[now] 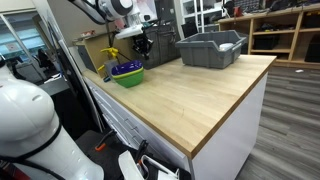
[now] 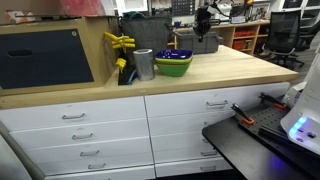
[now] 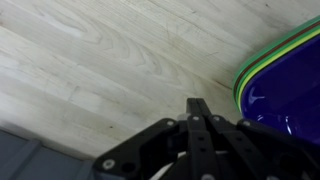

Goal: Move the blue bowl forward, then put it in the yellow bowl, then move the bowls to the left

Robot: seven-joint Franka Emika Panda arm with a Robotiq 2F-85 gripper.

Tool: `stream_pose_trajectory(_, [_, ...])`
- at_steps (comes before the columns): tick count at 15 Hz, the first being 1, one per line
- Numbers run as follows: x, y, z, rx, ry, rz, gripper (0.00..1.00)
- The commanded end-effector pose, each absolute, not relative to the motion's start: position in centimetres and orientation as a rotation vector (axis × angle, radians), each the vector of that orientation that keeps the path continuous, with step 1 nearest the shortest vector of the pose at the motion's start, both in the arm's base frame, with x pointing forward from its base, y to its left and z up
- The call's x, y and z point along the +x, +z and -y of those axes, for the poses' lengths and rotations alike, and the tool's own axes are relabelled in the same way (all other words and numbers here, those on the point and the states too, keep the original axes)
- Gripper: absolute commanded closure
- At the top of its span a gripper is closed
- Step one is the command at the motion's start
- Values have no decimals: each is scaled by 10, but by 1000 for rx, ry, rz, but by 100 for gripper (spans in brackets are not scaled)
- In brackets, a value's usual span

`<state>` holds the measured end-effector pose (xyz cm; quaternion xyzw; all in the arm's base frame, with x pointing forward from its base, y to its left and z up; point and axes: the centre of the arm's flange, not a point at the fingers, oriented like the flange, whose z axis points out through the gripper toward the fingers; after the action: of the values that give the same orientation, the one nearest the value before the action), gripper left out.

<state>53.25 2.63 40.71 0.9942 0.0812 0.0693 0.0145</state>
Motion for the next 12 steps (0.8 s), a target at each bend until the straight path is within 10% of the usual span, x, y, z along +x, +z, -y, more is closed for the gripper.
stream_pose_trajectory(1, [551, 428, -27, 3103, 204, -79, 68])
stream_pose_trajectory(9, [568, 485, -33, 3108, 71, 154, 7])
stream_pose_trajectory(12, [573, 500, -34, 3105, 32, 202, 0])
